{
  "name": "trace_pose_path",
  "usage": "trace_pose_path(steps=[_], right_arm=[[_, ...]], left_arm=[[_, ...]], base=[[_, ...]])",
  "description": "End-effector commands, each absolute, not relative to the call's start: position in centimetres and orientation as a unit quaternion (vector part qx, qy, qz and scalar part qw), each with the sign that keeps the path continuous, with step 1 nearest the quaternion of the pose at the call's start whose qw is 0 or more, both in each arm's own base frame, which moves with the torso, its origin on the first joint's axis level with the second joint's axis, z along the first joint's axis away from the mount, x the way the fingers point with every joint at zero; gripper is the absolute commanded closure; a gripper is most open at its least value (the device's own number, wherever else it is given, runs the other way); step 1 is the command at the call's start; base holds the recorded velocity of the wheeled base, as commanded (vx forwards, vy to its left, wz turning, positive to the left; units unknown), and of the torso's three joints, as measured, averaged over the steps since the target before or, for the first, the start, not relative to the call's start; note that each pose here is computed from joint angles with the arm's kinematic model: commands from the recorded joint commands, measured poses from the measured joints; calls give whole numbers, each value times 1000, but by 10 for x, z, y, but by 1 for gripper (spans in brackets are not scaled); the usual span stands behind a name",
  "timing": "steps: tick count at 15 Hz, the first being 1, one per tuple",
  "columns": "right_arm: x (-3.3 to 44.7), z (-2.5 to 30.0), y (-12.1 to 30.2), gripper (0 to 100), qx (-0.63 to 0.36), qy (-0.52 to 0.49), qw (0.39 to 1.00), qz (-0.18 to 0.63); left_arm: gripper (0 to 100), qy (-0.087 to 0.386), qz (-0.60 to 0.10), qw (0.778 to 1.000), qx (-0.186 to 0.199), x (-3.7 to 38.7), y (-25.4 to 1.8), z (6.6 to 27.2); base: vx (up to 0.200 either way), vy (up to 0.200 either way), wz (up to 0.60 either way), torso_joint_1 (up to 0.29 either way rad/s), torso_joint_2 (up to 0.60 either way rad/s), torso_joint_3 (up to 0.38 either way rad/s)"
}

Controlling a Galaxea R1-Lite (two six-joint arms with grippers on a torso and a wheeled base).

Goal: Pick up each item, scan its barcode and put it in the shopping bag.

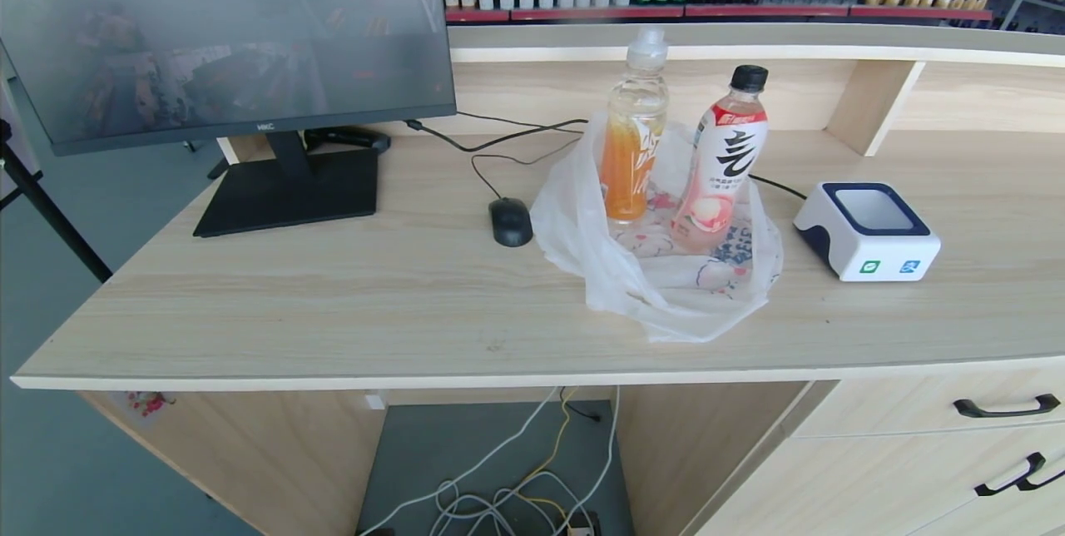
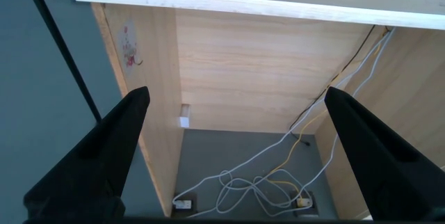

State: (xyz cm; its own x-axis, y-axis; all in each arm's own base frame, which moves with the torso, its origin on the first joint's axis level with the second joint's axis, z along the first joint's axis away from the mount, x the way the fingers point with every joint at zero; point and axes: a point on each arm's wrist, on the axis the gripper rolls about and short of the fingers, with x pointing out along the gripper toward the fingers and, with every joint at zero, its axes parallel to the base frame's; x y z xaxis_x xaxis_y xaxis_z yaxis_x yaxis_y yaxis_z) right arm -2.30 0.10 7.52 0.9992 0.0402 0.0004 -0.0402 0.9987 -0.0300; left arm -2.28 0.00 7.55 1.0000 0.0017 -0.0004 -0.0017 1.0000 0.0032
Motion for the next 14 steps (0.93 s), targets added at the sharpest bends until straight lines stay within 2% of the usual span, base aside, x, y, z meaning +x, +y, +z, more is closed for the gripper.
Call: trace_pose_path(steps=[1,4,14], right_arm=[[-23,75,1,0,-15,0,1000,20],[-23,75,1,0,-15,0,1000,20],[-23,75,1,0,-15,0,1000,20]], left_arm=[[0,0,1,1000,2,-23,0,75],[0,0,1,1000,0,-23,0,75],[0,0,1,1000,0,-23,0,75]], base=[[0,0,0,0,0,0],[0,0,0,0,0,0],[0,-200,0,3,5,1]])
